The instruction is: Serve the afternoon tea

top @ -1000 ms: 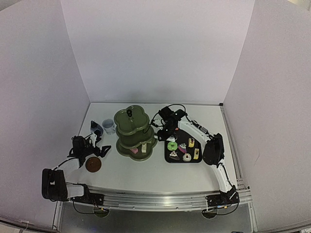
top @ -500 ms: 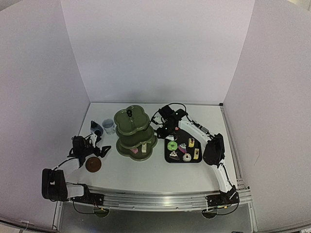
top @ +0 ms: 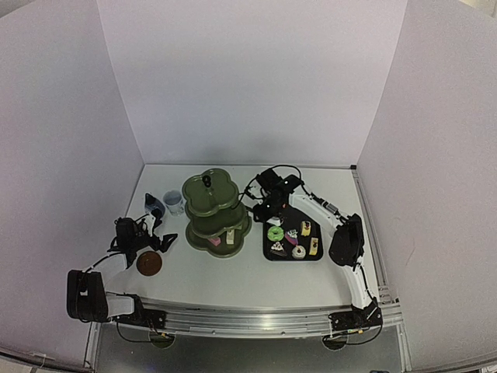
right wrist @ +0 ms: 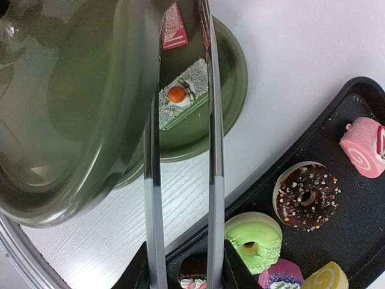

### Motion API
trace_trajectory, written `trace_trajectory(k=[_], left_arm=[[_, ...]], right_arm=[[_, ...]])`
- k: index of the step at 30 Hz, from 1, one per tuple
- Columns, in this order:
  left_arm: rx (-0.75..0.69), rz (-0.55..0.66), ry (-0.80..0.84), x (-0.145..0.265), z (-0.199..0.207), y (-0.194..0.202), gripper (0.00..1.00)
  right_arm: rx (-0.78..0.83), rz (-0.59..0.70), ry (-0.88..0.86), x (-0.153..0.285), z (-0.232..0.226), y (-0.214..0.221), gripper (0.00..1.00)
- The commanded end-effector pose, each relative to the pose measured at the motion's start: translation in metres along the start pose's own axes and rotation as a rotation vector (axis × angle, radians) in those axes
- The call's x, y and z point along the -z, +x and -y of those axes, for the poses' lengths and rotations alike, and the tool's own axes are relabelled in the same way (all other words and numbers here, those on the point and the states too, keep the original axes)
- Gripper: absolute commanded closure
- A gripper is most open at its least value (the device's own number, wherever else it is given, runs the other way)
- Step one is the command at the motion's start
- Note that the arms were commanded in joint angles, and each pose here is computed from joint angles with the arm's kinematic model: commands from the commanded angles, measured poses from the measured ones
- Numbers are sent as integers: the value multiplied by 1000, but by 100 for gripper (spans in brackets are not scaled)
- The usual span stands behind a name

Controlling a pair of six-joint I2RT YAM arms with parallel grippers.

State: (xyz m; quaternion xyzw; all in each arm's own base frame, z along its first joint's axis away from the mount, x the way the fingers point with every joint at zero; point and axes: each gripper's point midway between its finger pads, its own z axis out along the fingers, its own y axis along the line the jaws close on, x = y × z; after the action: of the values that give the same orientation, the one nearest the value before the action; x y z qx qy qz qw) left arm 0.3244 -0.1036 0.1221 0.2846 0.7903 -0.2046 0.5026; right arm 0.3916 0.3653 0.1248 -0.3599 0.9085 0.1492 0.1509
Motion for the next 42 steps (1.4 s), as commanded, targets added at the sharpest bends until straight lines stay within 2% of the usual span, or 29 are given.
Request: trace_trajectory(k=[1, 8, 21, 32, 42], left_arm=[[-23, 16, 11, 2, 3, -7, 0], [-25, 16, 8, 3, 3, -7, 0], [-26, 23, 7, 5, 4, -10, 0], [-27, 31, 6, 6, 5, -11, 0], [-26, 33, 9, 7, 7, -10, 0]], right_arm=[[-50, 129, 33, 43, 6, -25, 70], [-152, 154, 53, 54, 23, -24, 70], [-336, 161, 199, 87, 53, 8, 70], [-534, 113, 245, 102, 53, 68, 68], [-612, 37, 217, 93, 46, 105, 67]])
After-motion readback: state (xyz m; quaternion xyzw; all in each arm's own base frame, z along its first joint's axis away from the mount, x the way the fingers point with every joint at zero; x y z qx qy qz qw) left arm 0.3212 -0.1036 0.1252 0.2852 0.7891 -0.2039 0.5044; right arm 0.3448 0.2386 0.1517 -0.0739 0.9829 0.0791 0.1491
